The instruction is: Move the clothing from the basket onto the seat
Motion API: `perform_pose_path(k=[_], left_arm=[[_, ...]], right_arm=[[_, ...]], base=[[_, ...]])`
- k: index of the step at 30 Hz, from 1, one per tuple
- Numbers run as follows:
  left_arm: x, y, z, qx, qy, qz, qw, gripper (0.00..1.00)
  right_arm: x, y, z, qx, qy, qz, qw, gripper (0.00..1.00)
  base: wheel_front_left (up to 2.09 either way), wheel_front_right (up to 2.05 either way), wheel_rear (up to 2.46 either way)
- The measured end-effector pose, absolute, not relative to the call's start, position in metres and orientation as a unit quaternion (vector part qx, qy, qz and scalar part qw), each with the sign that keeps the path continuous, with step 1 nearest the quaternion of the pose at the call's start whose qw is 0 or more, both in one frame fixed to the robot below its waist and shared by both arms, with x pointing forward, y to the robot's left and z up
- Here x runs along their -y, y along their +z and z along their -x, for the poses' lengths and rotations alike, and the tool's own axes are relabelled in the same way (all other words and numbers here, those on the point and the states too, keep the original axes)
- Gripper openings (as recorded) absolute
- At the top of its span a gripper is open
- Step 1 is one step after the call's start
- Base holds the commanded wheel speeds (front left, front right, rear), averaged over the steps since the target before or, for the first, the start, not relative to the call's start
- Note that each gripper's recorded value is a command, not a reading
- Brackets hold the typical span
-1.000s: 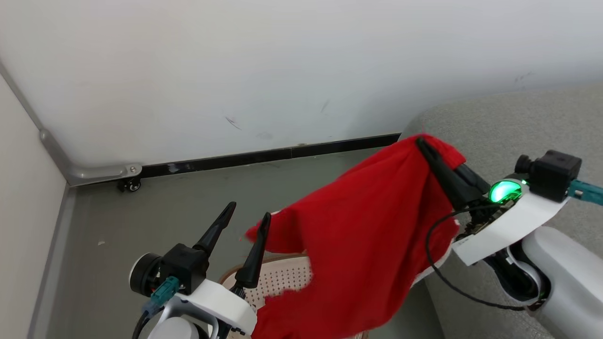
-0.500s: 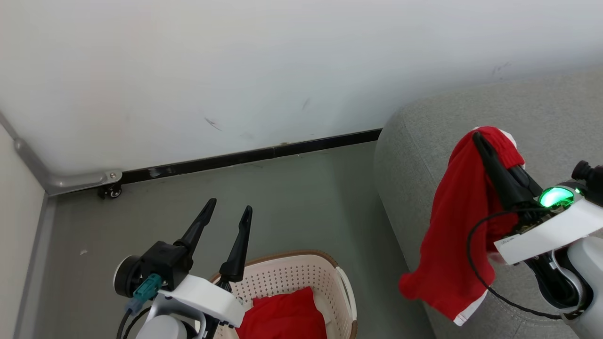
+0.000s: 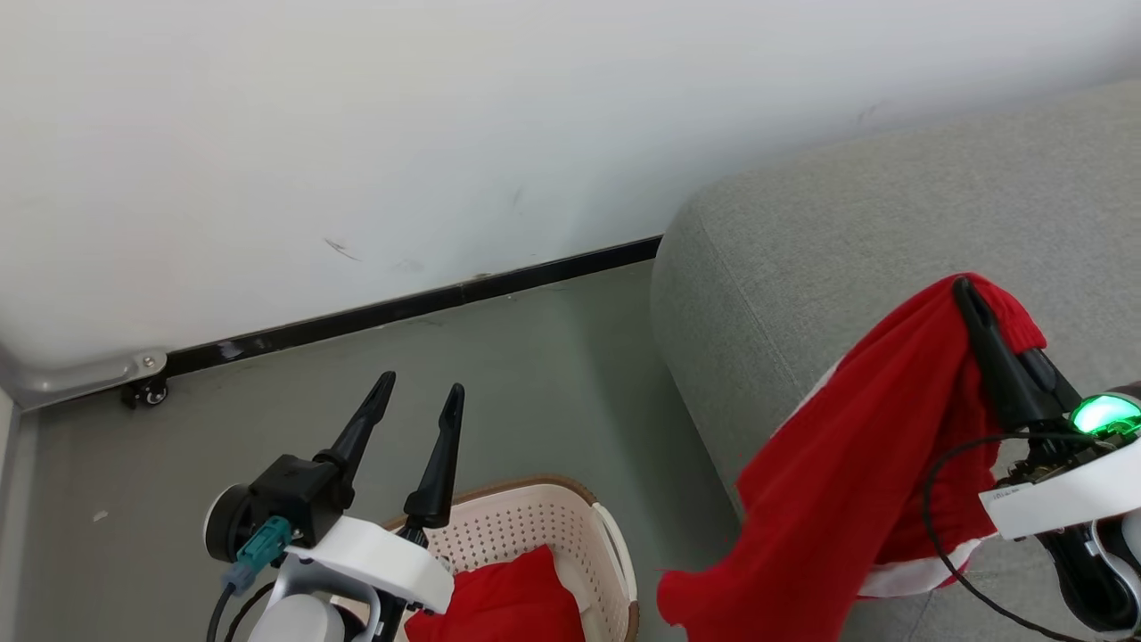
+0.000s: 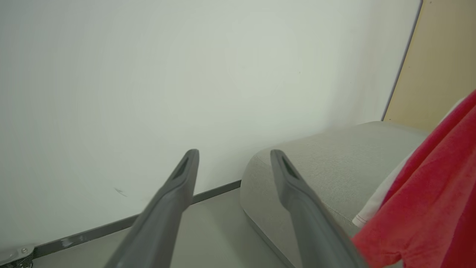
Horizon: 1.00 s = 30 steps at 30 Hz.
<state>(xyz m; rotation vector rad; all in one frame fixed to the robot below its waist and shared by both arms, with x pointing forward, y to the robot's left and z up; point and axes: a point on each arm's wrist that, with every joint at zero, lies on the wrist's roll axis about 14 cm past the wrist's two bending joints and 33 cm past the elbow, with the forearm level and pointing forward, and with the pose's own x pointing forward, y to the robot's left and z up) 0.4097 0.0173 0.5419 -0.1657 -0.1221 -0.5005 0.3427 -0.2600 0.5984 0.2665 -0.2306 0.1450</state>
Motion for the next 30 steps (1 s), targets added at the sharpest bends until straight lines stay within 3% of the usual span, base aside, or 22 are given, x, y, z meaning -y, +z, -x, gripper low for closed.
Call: perform_pose_path(k=[16,30], left_arm=[[0.018,0.542,-0.417,0.057,-0.284,0.093,0.953,1.0],[0.019,0.545,-0.433,0.066,-0.273,0.096,0.955,1.0]], right_arm=[[0.297,0.582,-0.295,0.109,-0.003,-0.123,0.986,0.0],[0.307,0.601,-0.3,0.129,-0.02,-0.116,0.985,0.0]], base=[[0.0,0.0,0.0],[0.0,0.0,0.0]])
